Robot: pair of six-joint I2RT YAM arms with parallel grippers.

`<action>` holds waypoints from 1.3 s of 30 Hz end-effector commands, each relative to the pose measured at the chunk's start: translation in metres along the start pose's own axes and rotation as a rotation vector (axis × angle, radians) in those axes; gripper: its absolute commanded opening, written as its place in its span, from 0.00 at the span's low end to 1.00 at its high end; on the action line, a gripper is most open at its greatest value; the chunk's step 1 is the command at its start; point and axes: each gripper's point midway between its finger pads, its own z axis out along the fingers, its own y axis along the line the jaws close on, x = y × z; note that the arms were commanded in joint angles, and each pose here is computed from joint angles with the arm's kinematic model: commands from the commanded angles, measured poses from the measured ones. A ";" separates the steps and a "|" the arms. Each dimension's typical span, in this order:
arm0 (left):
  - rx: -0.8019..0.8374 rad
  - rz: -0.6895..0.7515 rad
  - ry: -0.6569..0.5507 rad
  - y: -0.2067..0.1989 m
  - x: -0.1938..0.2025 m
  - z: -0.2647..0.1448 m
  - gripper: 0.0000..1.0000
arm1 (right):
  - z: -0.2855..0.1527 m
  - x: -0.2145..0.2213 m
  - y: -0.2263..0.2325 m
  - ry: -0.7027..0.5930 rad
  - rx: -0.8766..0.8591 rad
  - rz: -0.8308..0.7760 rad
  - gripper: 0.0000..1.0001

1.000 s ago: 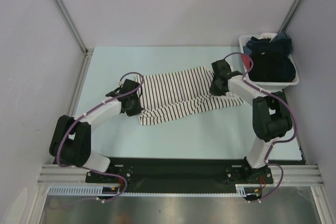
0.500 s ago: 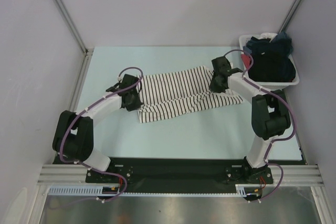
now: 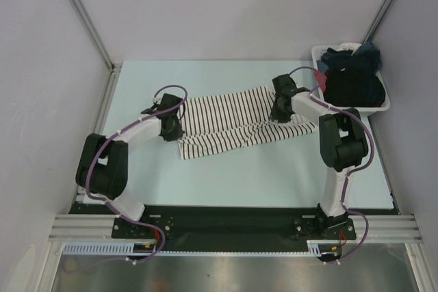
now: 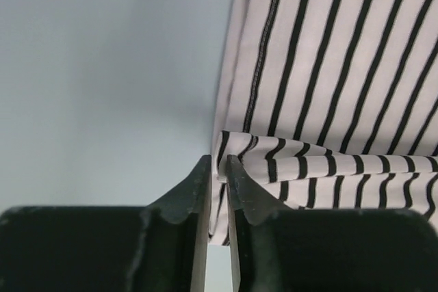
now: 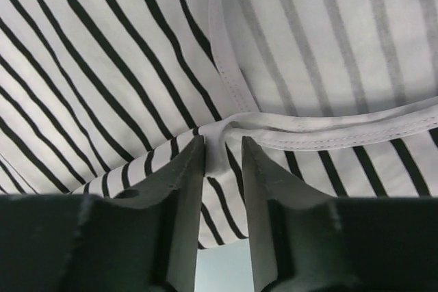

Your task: Fold and stack the tank tops

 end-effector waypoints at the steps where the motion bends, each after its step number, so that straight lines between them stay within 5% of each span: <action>1: -0.067 0.001 -0.102 0.016 -0.029 -0.012 0.20 | -0.017 -0.034 -0.005 -0.093 -0.001 0.028 0.34; 2: -0.097 -0.019 -0.116 0.022 -0.030 -0.015 0.21 | -0.021 -0.037 -0.006 -0.102 -0.005 0.032 0.37; 5: -0.091 -0.042 -0.154 0.024 -0.036 -0.026 0.67 | -0.036 -0.052 -0.003 -0.151 -0.040 0.031 0.46; 6: -0.085 -0.048 -0.176 0.024 -0.039 -0.032 0.91 | -0.041 -0.060 0.003 -0.173 -0.071 0.027 0.47; 7: -0.082 -0.051 -0.187 0.025 -0.042 -0.034 0.99 | -0.046 -0.067 0.006 -0.190 -0.091 0.020 0.47; 16: 0.016 -0.038 -0.254 -0.002 -0.096 -0.043 1.00 | -0.029 -0.115 0.041 -0.208 -0.301 -0.100 0.46; 23: -0.017 -0.025 -0.185 -0.008 -0.131 0.000 0.94 | -0.009 -0.155 0.063 -0.242 -0.337 -0.188 0.57; 39: 0.023 -0.007 -0.147 -0.035 -0.162 0.059 0.88 | 0.075 -0.155 0.078 -0.124 -0.367 -0.250 0.58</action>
